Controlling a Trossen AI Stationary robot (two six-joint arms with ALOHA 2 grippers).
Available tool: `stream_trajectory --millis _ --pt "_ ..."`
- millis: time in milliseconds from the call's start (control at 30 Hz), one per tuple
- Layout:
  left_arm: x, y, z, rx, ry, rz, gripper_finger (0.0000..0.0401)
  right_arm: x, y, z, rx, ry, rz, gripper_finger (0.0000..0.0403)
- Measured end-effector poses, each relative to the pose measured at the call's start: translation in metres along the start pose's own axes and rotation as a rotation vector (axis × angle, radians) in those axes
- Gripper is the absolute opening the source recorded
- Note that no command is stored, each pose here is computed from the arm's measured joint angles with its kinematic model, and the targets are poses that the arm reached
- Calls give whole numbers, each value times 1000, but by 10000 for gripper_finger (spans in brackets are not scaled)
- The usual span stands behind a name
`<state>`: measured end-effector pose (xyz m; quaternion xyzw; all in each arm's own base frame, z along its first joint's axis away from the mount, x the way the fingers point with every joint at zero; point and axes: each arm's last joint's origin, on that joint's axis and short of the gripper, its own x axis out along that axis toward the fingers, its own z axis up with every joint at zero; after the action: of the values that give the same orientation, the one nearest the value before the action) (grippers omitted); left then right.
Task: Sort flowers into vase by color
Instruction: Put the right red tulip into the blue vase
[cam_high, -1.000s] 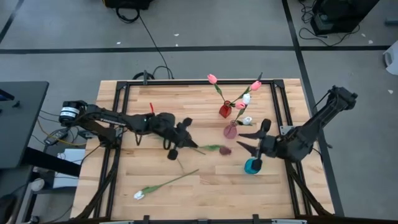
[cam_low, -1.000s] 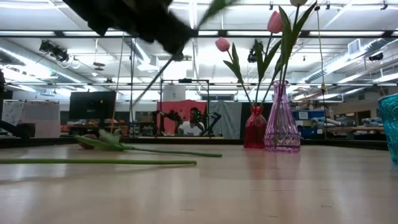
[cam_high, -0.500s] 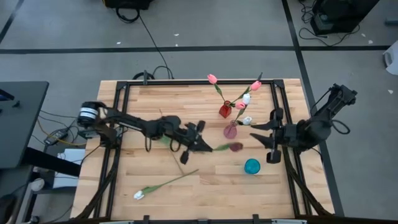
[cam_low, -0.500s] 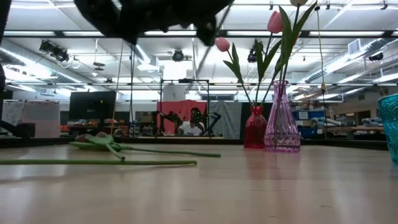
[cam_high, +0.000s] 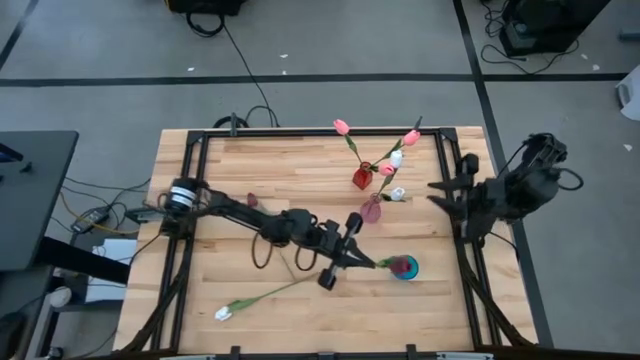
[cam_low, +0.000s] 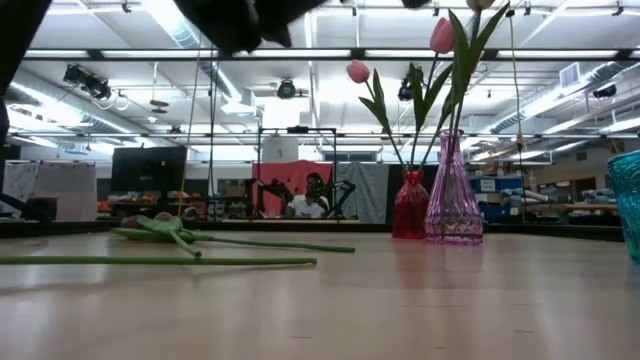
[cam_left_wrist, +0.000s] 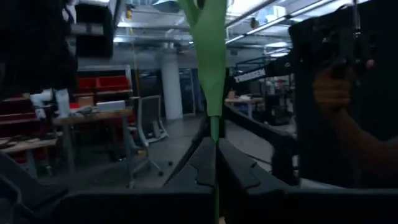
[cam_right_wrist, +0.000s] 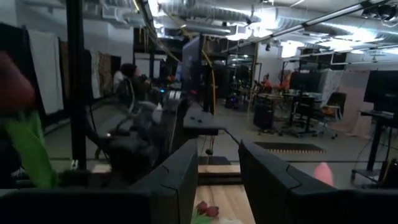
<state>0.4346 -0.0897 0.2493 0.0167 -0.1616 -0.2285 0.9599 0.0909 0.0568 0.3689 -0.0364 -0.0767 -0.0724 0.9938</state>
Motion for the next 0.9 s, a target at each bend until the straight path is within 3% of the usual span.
stream_trajectory --millis 300,533,900 --pt "34 10 -33 65 -96 2 7 -12 -14 -3 66 26 5 129" --pt "58 21 -52 160 -139 33 7 -12 -15 -5 51 43 -30 129" --pt "69 53 -76 15 -323 64 7 -12 -16 -5 44 55 -75 129"
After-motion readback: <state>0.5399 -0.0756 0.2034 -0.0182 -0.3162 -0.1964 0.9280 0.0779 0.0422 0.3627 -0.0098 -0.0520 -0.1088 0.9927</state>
